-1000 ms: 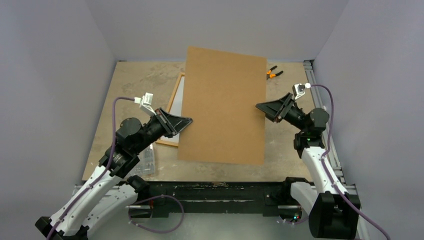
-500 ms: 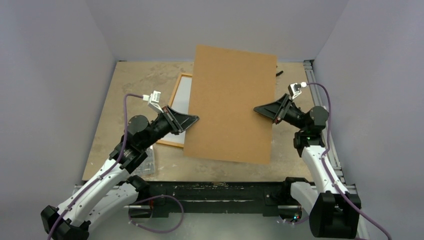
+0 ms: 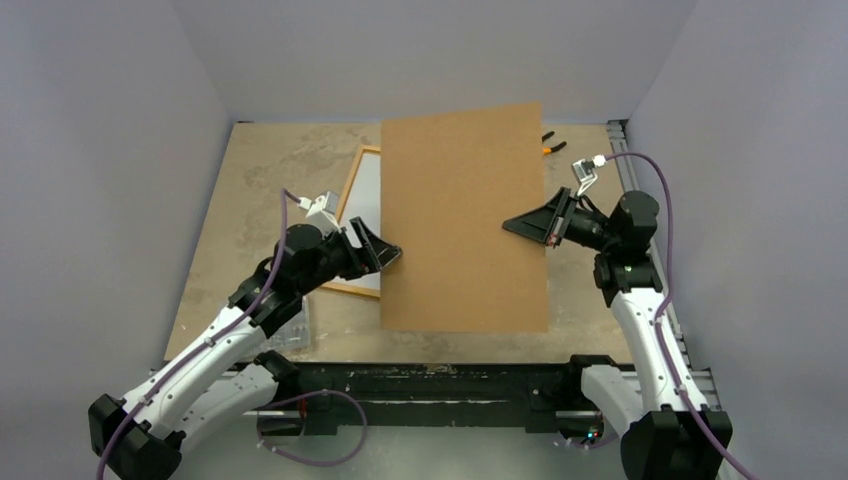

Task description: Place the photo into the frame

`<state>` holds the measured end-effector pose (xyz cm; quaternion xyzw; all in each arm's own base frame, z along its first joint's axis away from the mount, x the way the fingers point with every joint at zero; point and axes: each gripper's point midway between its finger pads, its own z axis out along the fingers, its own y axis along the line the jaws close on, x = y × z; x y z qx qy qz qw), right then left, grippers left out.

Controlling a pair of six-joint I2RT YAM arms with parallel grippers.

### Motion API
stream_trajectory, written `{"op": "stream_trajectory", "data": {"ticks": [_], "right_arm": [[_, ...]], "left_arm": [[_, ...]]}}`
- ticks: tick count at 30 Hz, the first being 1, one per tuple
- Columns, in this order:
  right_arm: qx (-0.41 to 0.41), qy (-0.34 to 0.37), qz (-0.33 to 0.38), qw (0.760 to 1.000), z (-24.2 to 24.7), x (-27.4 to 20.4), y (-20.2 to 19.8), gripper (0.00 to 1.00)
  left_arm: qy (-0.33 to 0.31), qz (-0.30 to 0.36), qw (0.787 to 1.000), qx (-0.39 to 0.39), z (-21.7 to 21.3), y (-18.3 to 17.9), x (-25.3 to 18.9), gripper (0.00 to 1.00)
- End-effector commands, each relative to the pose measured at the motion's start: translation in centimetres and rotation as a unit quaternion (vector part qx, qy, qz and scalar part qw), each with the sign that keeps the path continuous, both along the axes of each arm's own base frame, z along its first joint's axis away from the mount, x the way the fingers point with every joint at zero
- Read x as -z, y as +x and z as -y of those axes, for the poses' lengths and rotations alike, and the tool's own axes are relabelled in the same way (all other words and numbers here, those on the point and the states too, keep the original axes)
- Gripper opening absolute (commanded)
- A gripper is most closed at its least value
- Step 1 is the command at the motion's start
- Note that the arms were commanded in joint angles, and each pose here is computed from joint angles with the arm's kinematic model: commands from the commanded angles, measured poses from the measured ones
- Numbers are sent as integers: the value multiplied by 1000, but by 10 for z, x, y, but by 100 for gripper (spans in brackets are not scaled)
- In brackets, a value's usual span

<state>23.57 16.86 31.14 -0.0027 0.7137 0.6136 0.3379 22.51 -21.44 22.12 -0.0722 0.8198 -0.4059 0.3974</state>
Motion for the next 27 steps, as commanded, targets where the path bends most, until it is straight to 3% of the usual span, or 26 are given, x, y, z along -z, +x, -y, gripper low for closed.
{"op": "stream_trajectory", "data": {"ticks": [1,9,16,27], "right_arm": [[5,-27,26,999,1,-5,0,0],[80,-141,-30,986,23,44,21,0],[136,-237,-59,960,50,49,37,0],[226,-362,-91,900,98,8,54,0]], "left_arm": [[-1,23,1000,16,7,5,-8,76],[64,-18,998,-14,-10,7,12,88],[138,-25,989,-51,-40,5,9,94],[114,-29,993,-1,-17,4,-1,95]]}}
